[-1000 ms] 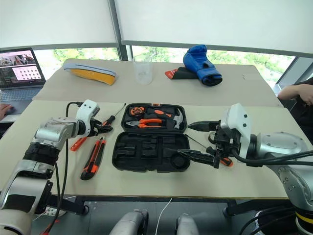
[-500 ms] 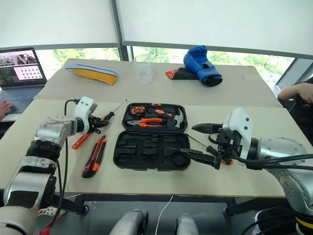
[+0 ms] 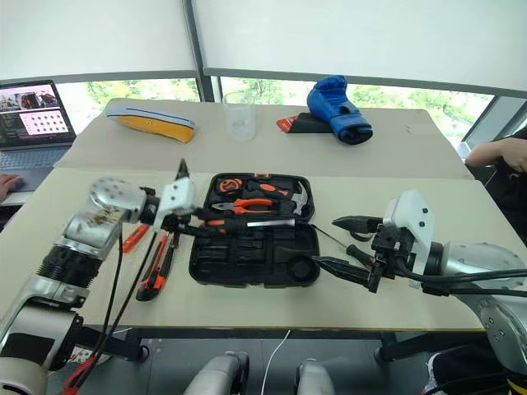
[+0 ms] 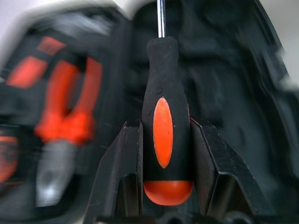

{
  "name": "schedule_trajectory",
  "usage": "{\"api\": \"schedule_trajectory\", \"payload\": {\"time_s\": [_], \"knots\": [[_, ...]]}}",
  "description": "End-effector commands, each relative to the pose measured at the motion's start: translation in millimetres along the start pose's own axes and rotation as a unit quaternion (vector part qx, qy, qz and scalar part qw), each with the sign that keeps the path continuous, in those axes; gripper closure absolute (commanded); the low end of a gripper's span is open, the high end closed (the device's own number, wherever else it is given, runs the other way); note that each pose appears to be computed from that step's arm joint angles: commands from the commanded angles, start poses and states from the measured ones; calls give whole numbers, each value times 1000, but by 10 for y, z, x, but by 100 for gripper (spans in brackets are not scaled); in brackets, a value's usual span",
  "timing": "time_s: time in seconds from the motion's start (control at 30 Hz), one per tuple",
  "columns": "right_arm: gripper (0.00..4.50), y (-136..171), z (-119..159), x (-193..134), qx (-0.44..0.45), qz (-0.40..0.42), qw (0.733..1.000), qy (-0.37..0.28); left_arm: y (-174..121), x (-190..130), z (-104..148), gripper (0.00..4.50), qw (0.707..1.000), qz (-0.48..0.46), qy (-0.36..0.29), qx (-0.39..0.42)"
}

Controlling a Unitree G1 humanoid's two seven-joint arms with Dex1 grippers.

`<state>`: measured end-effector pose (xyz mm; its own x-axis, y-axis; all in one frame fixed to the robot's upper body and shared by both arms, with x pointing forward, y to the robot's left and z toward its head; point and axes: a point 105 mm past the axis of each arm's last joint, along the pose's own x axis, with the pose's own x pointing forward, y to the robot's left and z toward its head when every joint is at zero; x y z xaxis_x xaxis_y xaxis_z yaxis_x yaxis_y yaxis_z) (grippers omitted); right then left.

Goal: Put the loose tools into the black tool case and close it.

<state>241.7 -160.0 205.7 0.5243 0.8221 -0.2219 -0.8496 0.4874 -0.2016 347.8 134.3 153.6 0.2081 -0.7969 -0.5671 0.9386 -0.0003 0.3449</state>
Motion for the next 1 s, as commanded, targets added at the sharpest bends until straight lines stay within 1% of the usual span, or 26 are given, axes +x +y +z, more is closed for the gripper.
{"api": "schedule_trajectory", "payload": {"time_s": [0.03,0.17,0.4,0.57,0.63,0.67,0.73,0.87,1.0], "knots": [[0,16,118,-51,-28,-17,999,-14,88,-62,-23,361,999,9,20,32],[0,15,107,-58,-27,-26,999,-14,125,-9,-86,361,999,17,26,30],[0,17,108,-58,-26,-31,999,-16,304,40,-21,361,999,48,11,18],[0,21,109,-49,-24,-32,999,-18,299,63,-35,361,999,37,15,27],[0,26,111,-45,-23,-32,999,-20,285,71,-48,260,999,32,15,26],[0,28,111,-43,-23,-32,999,-21,285,72,-51,233,999,32,14,26],[0,31,110,-44,-23,-32,999,-21,302,68,-49,153,999,38,14,29],[0,39,110,-45,-22,-32,999,-22,330,54,-33,9,998,46,15,34],[0,41,108,-43,-22,-32,999,-22,297,45,20,4,999,36,6,37]]}}
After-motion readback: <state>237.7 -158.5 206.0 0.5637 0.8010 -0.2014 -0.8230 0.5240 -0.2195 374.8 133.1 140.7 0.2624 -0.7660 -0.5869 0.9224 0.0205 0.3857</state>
